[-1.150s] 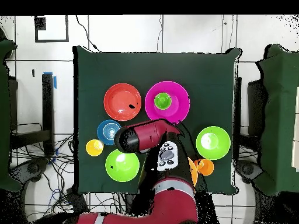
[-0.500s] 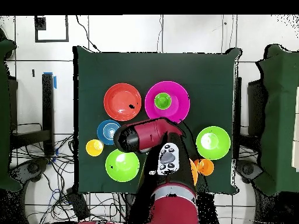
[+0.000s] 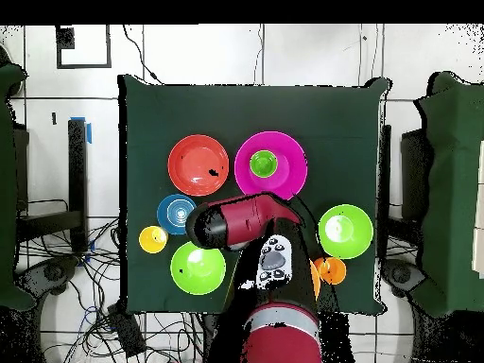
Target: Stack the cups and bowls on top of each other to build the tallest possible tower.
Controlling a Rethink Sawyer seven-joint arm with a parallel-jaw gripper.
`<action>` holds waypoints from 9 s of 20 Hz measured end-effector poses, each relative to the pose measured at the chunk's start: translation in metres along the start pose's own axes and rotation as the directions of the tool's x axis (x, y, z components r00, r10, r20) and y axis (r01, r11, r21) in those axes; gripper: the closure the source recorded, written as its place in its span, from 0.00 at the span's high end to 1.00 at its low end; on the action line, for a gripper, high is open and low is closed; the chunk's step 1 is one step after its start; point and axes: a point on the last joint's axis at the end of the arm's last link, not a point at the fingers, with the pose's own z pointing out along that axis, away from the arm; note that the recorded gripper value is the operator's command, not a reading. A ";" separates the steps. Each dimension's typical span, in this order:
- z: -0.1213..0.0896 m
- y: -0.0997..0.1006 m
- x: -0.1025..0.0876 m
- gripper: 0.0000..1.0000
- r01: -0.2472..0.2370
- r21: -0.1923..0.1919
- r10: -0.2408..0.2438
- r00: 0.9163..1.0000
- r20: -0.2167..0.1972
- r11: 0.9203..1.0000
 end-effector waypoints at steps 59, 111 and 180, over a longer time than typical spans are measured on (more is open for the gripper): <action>0.003 0.034 0.047 1.00 -0.020 -0.008 0.021 0.998 0.053 1.000; 0.066 0.081 0.069 0.00 0.035 -0.080 -0.036 0.999 -0.009 0.996; 0.022 0.068 0.011 0.00 0.064 -0.004 -0.063 0.997 0.047 0.998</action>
